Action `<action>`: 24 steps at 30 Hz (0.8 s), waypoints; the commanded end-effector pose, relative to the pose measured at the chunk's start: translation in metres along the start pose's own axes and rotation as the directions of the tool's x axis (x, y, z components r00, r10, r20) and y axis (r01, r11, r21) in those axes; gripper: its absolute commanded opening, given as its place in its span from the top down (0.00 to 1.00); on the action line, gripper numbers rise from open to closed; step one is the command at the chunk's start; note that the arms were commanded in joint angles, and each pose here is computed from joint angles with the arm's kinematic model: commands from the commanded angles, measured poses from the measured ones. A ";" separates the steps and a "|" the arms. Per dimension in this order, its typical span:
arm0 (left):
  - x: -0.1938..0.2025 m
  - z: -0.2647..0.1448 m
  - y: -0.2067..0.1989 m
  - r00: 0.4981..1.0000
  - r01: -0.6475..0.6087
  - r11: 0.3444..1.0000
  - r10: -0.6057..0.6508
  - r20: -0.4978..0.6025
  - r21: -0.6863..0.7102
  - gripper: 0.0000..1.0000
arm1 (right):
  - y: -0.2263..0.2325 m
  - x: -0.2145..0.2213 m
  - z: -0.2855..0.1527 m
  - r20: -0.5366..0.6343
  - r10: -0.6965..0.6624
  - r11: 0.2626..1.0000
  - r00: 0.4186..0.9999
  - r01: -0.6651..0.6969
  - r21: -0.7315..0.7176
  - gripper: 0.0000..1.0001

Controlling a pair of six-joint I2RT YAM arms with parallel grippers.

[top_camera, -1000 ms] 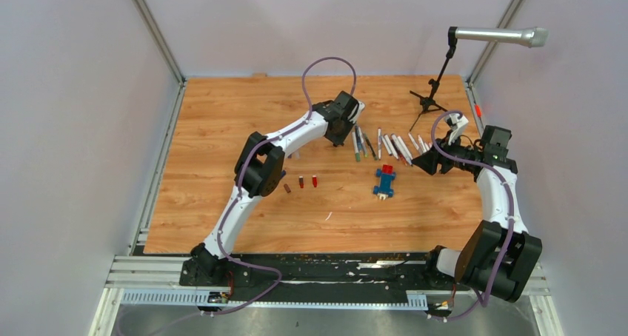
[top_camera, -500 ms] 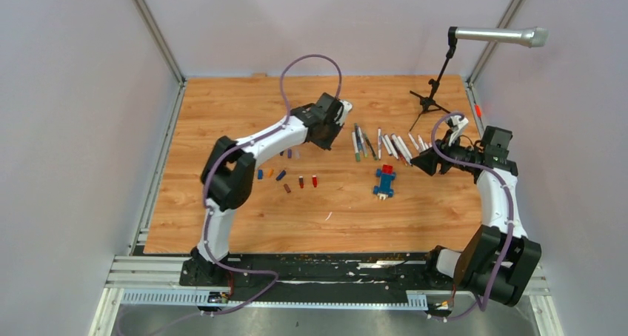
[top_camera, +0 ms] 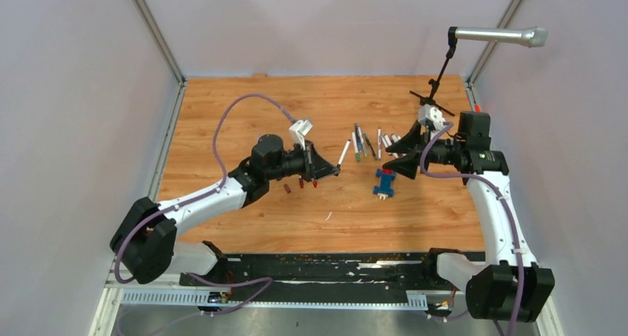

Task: Open the pen caps
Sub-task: Pick up the pen from the center of the board.

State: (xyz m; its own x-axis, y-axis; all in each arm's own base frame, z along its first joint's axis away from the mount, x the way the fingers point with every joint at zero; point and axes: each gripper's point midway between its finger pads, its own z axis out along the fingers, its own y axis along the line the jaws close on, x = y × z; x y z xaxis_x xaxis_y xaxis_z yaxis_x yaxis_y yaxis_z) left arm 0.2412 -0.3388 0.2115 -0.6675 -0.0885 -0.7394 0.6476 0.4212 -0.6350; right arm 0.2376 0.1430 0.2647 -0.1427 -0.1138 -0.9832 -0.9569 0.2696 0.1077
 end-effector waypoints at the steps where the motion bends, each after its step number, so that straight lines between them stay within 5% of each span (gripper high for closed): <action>1: -0.036 -0.028 -0.063 0.957 0.085 0.950 -0.162 0.243 0.300 1.00 | 0.034 -0.028 0.030 0.008 0.101 0.978 0.995 -0.097 -0.182 0.45; 12: -0.029 -0.032 -0.070 0.928 0.111 0.940 -0.214 0.304 0.323 1.00 | 0.026 -0.017 0.068 -0.035 0.452 0.873 0.891 -0.450 -0.187 0.44; 24: -0.020 -0.010 -0.082 0.938 0.127 0.926 -0.228 0.259 0.356 1.00 | 0.031 -0.009 0.086 -0.047 0.564 0.807 0.825 -0.562 -0.181 0.51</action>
State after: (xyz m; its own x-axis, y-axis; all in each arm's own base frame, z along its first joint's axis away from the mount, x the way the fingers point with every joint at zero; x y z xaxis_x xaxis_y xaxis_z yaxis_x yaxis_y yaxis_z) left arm 0.1984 -0.3537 0.2479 -0.7110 -0.3698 -0.5980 0.5992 0.1264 -0.7906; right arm 0.2288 0.2281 0.2576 -0.6668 -0.0065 -0.7452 -0.7409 0.1127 0.6621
